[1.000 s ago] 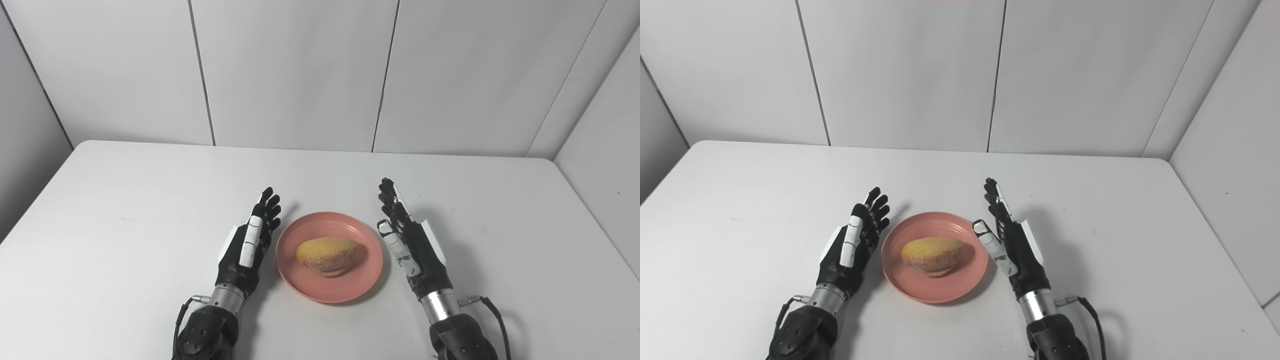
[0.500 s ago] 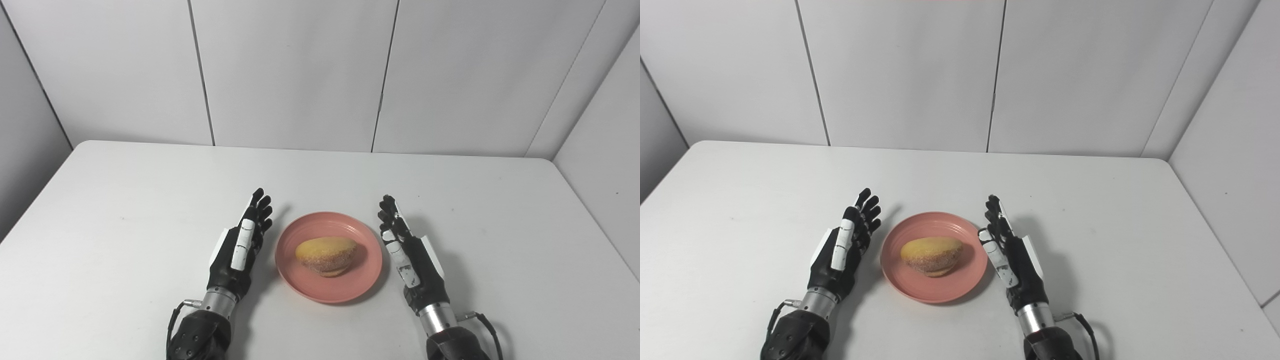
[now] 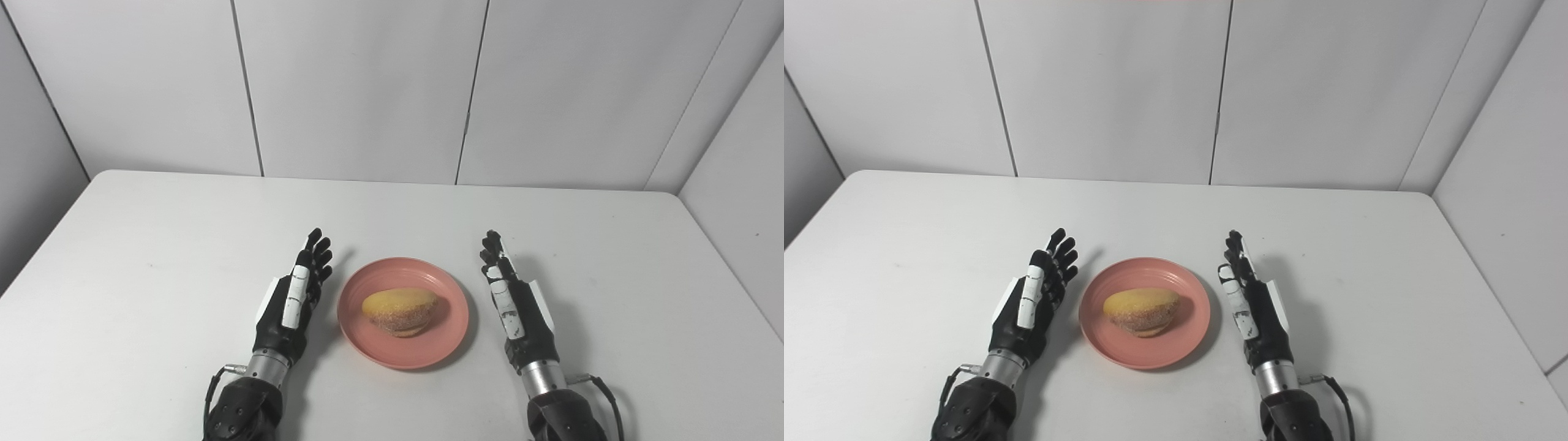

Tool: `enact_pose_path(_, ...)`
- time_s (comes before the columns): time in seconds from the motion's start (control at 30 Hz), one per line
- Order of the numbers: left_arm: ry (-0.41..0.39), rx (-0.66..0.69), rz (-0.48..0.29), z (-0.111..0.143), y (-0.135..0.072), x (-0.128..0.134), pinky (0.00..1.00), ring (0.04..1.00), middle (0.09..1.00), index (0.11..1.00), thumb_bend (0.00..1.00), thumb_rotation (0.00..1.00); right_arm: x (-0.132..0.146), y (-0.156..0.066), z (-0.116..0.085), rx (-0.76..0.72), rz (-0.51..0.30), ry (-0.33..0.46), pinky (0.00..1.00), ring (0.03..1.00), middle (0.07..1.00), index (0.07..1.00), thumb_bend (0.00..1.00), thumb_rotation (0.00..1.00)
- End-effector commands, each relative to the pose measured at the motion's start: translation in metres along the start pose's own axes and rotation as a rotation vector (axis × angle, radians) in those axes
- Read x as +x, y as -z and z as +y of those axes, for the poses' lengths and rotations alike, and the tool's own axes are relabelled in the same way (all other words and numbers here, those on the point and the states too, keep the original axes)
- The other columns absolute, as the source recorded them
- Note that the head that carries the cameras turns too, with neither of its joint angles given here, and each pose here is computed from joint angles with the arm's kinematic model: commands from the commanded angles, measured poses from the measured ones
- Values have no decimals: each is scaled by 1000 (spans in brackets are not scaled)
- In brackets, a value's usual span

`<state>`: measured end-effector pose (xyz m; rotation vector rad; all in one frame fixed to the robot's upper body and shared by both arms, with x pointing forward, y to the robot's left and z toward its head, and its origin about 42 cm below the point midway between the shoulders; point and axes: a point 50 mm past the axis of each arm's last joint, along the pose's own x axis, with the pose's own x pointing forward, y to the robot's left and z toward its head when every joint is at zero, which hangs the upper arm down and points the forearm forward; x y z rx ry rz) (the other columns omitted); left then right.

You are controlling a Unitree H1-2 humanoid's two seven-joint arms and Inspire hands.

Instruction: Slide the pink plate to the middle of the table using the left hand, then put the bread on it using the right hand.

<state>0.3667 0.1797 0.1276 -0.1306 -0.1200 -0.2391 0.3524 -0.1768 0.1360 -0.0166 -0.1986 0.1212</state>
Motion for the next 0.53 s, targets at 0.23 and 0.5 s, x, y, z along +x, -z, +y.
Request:
enact_pose_path(0.23, -6, 27, -13, -6, -1, 0, 1000, 1000, 1000, 1000, 732, 1000, 15, -15, 0, 5, -53, 16, 1000, 1000, 1000, 1000, 634, 1000)
enact_pose_path(0.5, 1, 22, -11, -10, 0, 0, 1000, 1000, 1000, 1000, 722, 1000, 15, -13, -1, 26, -37, 7, 1000, 1000, 1000, 1000, 635, 979)
